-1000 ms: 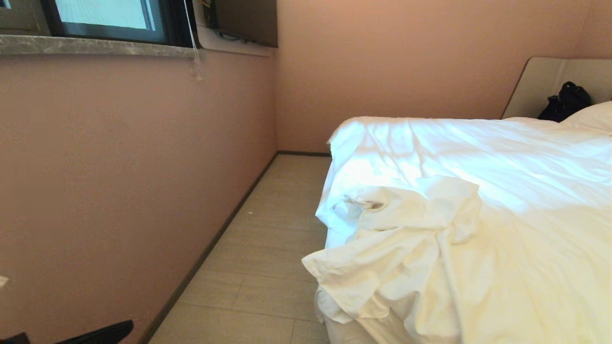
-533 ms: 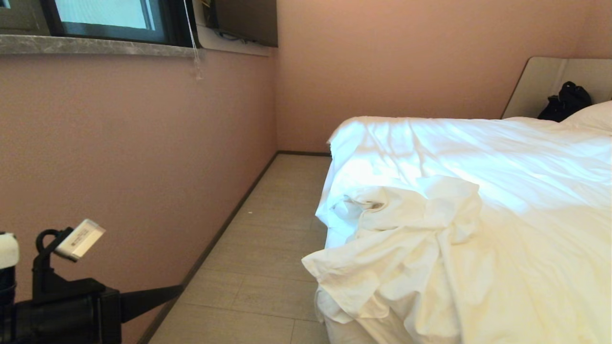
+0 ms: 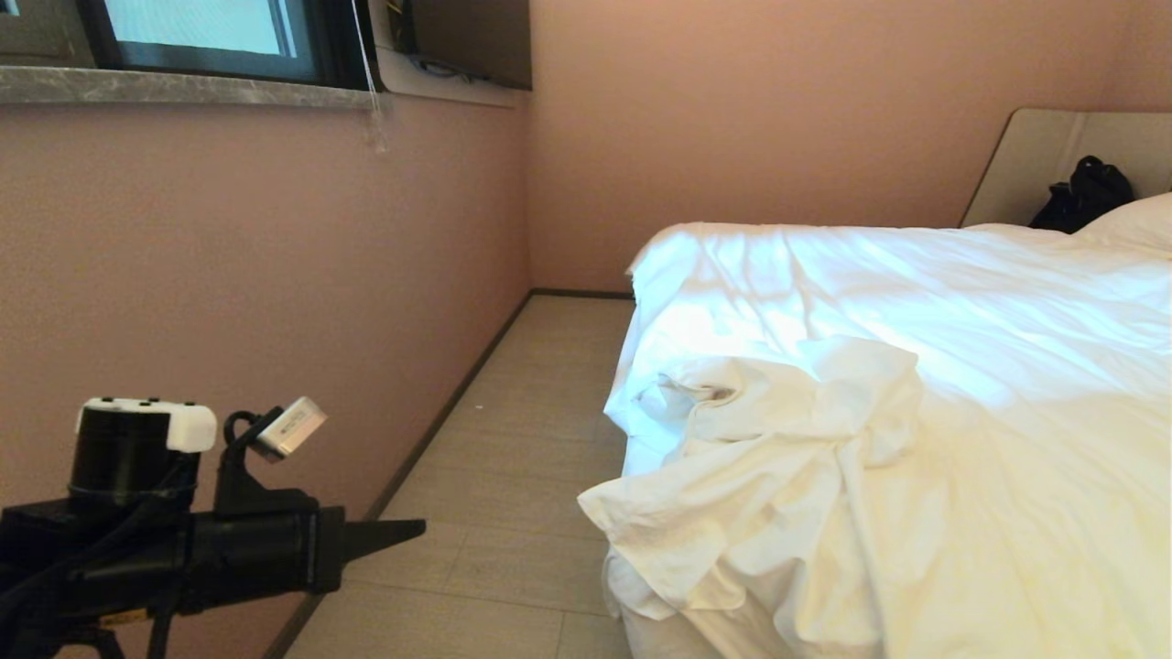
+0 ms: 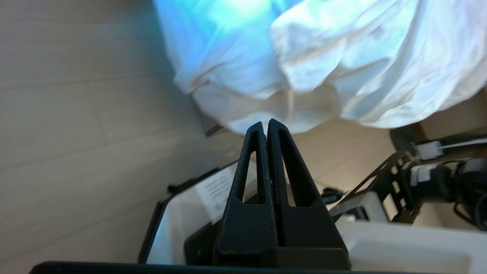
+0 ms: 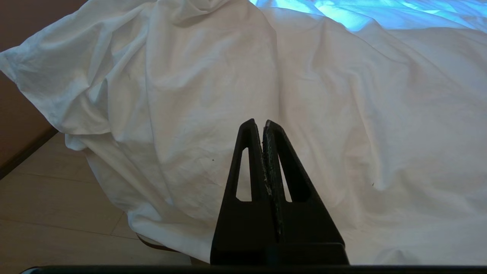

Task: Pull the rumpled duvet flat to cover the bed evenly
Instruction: Flatten the corners of the folded blanket

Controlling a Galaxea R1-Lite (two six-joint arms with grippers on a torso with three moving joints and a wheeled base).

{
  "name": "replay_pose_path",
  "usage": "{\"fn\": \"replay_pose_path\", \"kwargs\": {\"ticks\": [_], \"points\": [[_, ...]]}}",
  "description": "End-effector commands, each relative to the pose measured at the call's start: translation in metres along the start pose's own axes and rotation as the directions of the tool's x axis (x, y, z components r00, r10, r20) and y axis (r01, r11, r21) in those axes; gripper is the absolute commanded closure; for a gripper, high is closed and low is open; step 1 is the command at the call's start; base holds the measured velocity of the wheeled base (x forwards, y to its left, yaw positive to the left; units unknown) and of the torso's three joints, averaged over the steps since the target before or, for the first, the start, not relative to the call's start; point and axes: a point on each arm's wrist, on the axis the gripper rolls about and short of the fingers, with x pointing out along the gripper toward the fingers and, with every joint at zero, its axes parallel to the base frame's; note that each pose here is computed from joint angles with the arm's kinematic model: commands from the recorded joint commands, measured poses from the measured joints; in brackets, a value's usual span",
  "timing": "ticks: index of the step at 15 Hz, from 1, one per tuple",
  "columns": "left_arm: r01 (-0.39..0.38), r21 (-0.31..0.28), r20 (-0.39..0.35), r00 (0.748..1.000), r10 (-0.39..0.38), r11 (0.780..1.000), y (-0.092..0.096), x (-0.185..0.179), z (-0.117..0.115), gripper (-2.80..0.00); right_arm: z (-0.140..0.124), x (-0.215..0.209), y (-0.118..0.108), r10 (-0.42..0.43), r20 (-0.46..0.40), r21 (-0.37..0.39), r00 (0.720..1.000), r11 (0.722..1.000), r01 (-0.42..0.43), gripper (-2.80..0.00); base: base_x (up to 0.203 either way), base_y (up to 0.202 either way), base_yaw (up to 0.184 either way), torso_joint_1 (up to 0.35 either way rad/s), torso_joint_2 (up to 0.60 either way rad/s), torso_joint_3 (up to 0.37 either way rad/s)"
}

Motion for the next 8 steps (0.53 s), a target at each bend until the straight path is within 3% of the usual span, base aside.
{"fn": "replay_pose_path", "kwargs": {"ticks": [1,3,4,5,8], "points": [[0.019,-0.027,-0.042,0.999,-0.021,0.999,0.007,0.022,0.002,0.0,0.0,0.0,0.0,0.001,0.0,0.0,1.0,1.0,-0.001,0.0,0.0,0.0,0.0,0.0,0.0,0.0],[0.039,-0.045,-0.034,0.999,-0.041,0.998,0.008,0.034,0.01,0.0,0.0,0.0,0.0,0.001,0.0,0.0,1.0,1.0,-0.001,0.0,0.0,0.0,0.0,0.0,0.0,0.0],[0.043,-0.056,-0.043,0.998,-0.045,0.998,0.01,0.041,0.013,-0.78,0.0,0.0,0.0,0.001,0.0,0.0,1.0,1.0,-0.001,0.0,0.0,0.0,0.0,0.0,0.0,0.0],[0.05,-0.06,-0.058,0.997,-0.053,0.997,0.011,0.049,0.014,-2.8,0.0,0.0,0.0,0.001,0.0,0.001,1.0,1.0,-0.001,0.0,0.0,0.0,0.0,0.0,0.0,0.0],[0.084,-0.043,-0.086,0.992,-0.087,0.996,0.011,0.072,0.014,-2.8,0.0,0.0,0.0,0.001,0.0,0.0,1.0,1.0,-0.001,0.0,0.0,0.0,0.0,0.0,0.0,0.0]]}}
